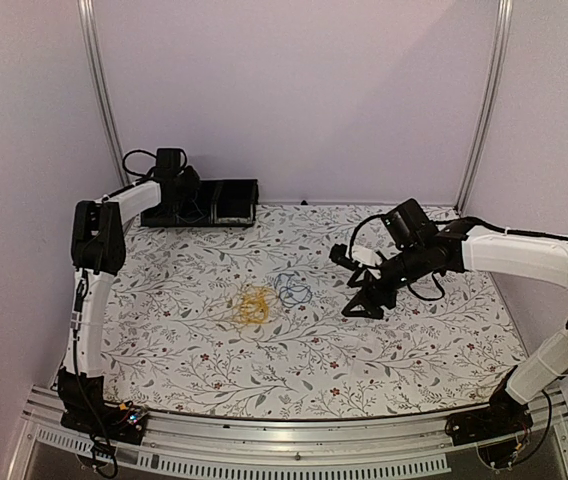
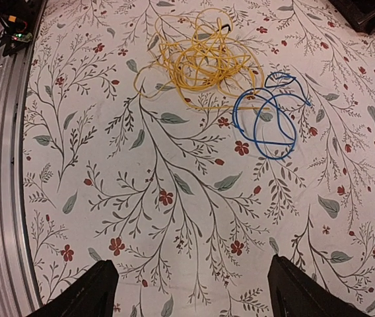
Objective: Untangle the cables
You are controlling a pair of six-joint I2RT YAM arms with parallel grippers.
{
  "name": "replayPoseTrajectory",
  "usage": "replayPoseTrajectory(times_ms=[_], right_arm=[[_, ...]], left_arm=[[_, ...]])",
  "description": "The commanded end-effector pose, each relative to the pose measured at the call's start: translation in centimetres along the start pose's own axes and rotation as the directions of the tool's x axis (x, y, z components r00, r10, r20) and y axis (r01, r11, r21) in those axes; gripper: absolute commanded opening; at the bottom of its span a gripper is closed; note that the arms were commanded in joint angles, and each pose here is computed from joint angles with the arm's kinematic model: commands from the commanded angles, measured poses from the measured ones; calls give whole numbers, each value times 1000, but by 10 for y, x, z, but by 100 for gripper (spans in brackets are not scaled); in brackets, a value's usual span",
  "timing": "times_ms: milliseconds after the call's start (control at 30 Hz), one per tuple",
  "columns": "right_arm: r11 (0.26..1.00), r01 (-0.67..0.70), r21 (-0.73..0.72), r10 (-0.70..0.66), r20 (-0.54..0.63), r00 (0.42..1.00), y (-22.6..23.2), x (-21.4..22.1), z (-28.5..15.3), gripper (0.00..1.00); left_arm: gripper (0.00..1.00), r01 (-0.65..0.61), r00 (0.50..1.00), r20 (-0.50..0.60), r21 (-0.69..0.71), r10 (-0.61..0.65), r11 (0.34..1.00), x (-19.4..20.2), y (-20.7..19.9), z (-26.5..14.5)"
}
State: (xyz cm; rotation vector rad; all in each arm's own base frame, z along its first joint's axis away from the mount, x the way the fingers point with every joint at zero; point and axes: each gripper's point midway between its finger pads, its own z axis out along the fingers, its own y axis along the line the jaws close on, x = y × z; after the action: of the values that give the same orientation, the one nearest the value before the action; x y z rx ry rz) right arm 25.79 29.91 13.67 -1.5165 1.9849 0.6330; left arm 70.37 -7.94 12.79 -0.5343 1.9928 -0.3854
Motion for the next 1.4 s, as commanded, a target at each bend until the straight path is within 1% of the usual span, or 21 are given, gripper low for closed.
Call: replayPoseTrajectory(times_ms=[0,67,133,167,200,300,367,600,700,833,933,1100,1367], right_arm=[[1000,8,3,-8,21,1000,2,-2,-7,83],[1000,9,6,-9,21,1000,1,-2,-7,83],[1000,12,6,-12,25,1000,1,-3,-6,83],[1000,13,6,-13,25,1000,1,-3,-6,83],[1000,14,4,-14,27,1000,0,-4,-6,83],[1000,21,9,-21,39,999,-2,-10,-6,83],[1000,25,14,-25,44,999,-4,-13,-7,83],[999,34,38,-35,49,998,-11,-19,-7,83],[998,33,45,-35,45,998,-13,-19,-6,83],[999,30,41,-31,43,999,-13,-19,-5,83],[999,27,28,-28,42,999,-11,-18,-5,83],[1000,22,11,-22,36,999,-8,-15,-3,83],[1000,12,-1,-12,29,1000,-3,-8,-3,83]], left_arm=[[8,9,1000,-13,29,-8,1000,-3,-6,1],[11,1,1000,-6,37,0,999,-8,-10,-2],[21,-4,1000,-2,38,4,999,-13,-12,-5],[30,-4,1000,-4,32,4,999,-14,-12,-8],[35,-5,1000,-5,26,6,1000,-17,-12,-11],[42,-17,1000,-5,23,17,1000,-26,-17,-23],[44,-22,1000,-3,29,22,999,-34,-22,-35],[43,-53,999,-5,62,54,997,-57,-40,-93],[41,-62,998,-25,11,62,998,-51,-27,-119],[40,-59,993,-110,-140,44,988,-31,10,-136],[39,-34,984,-177,-181,2,983,-13,26,-135],[40,0,952,-296,-241,-74,971,16,43,-115],[40,44,938,-318,-279,-136,959,31,59,-91]])
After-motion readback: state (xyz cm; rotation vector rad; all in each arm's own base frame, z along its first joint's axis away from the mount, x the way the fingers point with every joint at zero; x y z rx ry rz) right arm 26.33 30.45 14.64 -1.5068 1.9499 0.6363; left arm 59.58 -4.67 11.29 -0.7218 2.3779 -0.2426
